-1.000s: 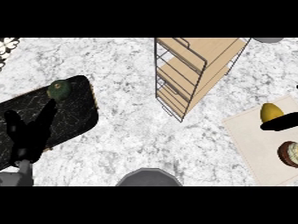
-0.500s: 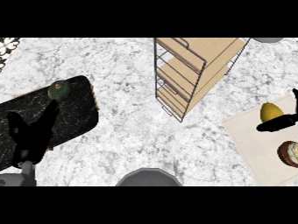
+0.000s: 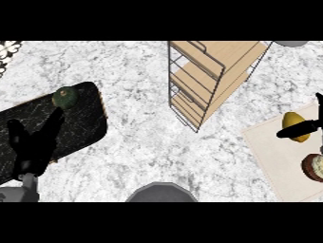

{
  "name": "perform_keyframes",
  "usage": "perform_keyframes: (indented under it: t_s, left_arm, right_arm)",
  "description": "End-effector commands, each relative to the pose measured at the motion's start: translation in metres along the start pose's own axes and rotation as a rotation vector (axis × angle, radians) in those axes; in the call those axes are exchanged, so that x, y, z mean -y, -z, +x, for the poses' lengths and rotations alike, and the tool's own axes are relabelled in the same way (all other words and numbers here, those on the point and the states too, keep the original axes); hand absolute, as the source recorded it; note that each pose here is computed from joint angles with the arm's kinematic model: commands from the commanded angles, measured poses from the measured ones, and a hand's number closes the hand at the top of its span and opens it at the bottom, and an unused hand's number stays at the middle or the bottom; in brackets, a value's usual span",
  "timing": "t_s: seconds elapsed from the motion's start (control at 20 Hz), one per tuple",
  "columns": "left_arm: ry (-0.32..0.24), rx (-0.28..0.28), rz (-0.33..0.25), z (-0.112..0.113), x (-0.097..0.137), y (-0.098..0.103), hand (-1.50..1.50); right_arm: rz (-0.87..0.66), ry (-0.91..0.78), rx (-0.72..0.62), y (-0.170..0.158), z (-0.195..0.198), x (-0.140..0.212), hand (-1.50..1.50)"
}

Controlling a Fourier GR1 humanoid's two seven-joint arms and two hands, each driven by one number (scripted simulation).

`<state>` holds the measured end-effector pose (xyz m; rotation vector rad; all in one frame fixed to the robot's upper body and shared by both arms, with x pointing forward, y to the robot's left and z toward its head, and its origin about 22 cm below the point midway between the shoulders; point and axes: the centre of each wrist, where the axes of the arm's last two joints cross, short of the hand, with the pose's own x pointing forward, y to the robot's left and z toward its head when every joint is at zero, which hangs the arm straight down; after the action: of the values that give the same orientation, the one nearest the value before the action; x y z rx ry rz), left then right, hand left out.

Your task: Pick the lemon from the placemat and place it in the tiered shelf

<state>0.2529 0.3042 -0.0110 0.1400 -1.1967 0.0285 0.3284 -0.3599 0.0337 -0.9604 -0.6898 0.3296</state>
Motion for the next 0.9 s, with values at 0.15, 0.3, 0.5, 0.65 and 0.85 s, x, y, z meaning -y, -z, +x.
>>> perform_keyframes:
  t_s: [0.15,0.3,0.5,0.65,0.85]
  left_arm:
    - [-0.040,-0.072,-0.037,-0.014,0.005,-0.003,0.00]
    - [-0.053,-0.077,-0.042,-0.017,0.011,-0.004,0.00]
    - [-0.041,-0.098,-0.038,-0.014,0.019,-0.009,0.00]
    - [-0.030,-0.076,-0.038,-0.017,0.025,0.000,0.00]
    - [-0.024,-0.069,-0.049,-0.009,0.020,-0.003,0.00]
  right_arm:
    - [0.215,-0.170,0.082,0.000,0.002,-0.026,1.50]
    - [0.198,-0.147,0.136,0.005,-0.006,-0.037,1.50]
    - [0.162,-0.077,0.186,-0.003,0.008,-0.046,1.50]
    - [0.252,-0.153,0.420,-0.025,0.030,-0.058,1.50]
    - [0.578,-0.420,0.975,-0.095,0.073,-0.105,1.50]
